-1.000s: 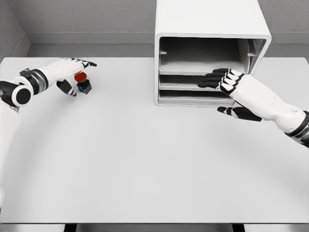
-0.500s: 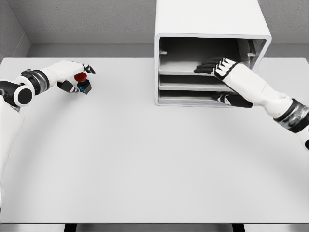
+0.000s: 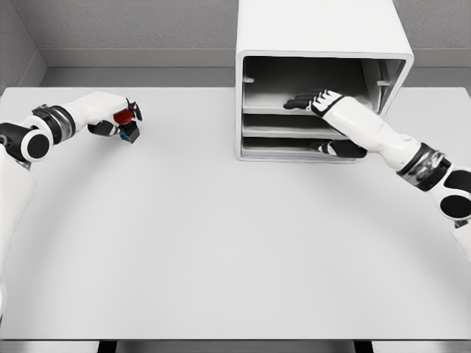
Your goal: Slide open multi-storey tabletop storage cabinets and put open load switch and slide close multi-storey tabletop storage cabinets
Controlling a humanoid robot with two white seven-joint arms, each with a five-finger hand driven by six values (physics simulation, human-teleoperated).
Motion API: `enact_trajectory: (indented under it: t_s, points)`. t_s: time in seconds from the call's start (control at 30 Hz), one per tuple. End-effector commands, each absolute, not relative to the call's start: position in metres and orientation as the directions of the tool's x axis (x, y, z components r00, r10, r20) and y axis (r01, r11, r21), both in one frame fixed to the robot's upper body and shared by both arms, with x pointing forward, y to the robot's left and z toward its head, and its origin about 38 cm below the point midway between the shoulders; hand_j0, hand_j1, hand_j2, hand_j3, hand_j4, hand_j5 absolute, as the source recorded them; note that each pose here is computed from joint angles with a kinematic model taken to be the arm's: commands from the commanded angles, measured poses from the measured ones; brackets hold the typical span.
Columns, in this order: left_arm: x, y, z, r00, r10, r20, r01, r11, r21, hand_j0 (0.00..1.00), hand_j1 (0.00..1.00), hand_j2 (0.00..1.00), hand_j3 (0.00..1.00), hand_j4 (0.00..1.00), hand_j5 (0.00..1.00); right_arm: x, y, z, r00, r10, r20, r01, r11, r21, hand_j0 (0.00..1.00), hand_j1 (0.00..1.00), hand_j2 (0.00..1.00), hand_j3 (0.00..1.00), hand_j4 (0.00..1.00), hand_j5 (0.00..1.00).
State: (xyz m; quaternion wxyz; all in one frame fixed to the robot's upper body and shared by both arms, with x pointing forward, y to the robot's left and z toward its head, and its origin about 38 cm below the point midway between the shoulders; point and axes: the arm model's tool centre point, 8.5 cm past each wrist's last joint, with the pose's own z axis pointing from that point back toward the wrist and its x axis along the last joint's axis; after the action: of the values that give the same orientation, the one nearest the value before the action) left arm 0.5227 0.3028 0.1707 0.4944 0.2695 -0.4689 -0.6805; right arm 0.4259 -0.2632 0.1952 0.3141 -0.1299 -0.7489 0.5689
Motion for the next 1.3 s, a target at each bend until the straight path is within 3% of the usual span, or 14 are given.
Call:
enact_trajectory:
  t_s: [0.0, 0.57, 0.7, 1.27]
  points:
    - [0.523, 0.303, 0.171, -0.365, -0.926, 0.096, 0.421, -0.072, 0.904, 0.5, 0.5, 0.5, 0.5, 0.5, 0.5, 0.428, -0.26, 0.189, -0.761, 0.549, 0.345, -0.19, 0.32, -0.928, 0.88, 0.88, 0.88, 0.88, 0.88, 0.88]
    - [0.525, 0.299, 0.189, -0.384, -0.919, 0.091, 0.378, -0.066, 0.923, 0.34, 0.34, 0.34, 0.34, 0.34, 0.34, 0.46, -0.262, 0.173, -0.699, 0.591, 0.401, -0.244, 0.33, -0.912, 0.88, 0.88, 0.88, 0.88, 0.88, 0.88]
    - [0.523, 0.296, 0.195, -0.4, -0.912, 0.085, 0.36, -0.071, 0.93, 0.31, 0.31, 0.31, 0.31, 0.31, 0.31, 0.459, -0.258, 0.171, -0.706, 0.585, 0.401, -0.258, 0.314, -0.913, 0.8, 0.8, 0.8, 0.8, 0.8, 0.8]
    - [0.508, 0.295, 0.206, -0.472, -0.877, 0.093, 0.312, -0.067, 0.948, 0.3, 0.3, 0.3, 0.3, 0.3, 0.3, 0.436, -0.273, 0.182, -0.738, 0.585, 0.336, -0.238, 0.24, -0.941, 0.81, 0.81, 0.81, 0.81, 0.81, 0.81]
